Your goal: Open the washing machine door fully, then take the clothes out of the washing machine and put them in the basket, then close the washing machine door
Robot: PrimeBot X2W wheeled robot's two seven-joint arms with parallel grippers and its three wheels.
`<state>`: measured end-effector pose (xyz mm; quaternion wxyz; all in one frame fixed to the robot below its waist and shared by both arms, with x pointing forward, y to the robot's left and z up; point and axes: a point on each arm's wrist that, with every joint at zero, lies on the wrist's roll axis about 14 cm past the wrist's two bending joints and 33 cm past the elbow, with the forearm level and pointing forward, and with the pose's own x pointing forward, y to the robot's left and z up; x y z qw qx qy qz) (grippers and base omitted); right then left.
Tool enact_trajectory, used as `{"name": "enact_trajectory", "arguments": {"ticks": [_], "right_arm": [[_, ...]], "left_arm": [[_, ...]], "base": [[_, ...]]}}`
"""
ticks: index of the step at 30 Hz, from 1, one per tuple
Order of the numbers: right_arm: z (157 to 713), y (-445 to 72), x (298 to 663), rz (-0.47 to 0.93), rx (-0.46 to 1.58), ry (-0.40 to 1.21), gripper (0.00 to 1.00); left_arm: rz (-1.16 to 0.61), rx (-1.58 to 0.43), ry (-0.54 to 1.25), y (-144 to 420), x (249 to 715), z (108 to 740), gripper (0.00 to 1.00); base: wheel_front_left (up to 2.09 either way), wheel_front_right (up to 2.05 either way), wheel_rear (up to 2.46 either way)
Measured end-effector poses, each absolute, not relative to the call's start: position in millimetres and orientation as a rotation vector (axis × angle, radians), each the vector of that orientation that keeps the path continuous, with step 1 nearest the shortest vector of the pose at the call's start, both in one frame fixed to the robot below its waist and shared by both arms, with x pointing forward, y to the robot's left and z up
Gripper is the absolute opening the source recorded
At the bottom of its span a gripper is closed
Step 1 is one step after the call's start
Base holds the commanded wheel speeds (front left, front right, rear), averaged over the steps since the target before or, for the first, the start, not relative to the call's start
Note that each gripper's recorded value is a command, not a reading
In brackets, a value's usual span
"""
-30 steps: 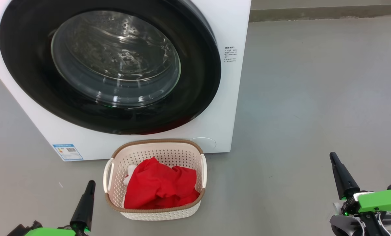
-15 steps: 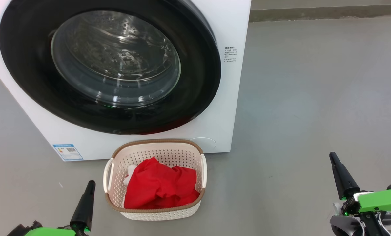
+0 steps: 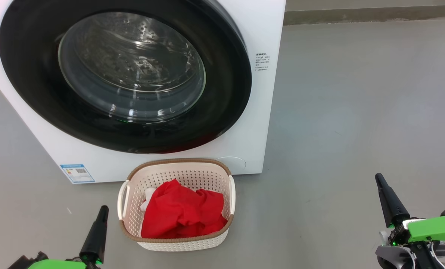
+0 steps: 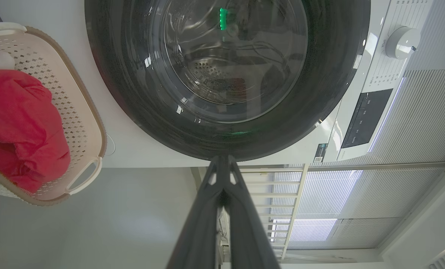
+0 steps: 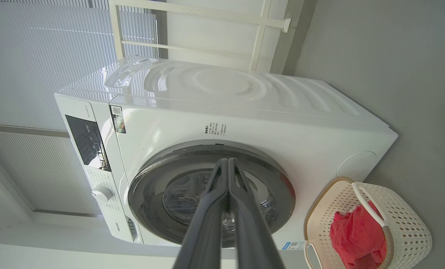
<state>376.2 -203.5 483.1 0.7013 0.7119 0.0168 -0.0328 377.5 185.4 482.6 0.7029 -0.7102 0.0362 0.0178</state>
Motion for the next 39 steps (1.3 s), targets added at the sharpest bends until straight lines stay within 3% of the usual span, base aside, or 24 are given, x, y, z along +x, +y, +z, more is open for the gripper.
{"name": "enact_trajectory", "arguments": {"ticks": [39], "right_arm": [[483.1, -203.8, 376.1, -0.074, 1.585, 0.037, 0.0]], "left_arm": [[0.04, -1.58, 0.081, 185.4, 377.5, 482.6, 0.0]], "base": [[0.0, 0.0, 0.0]]}}
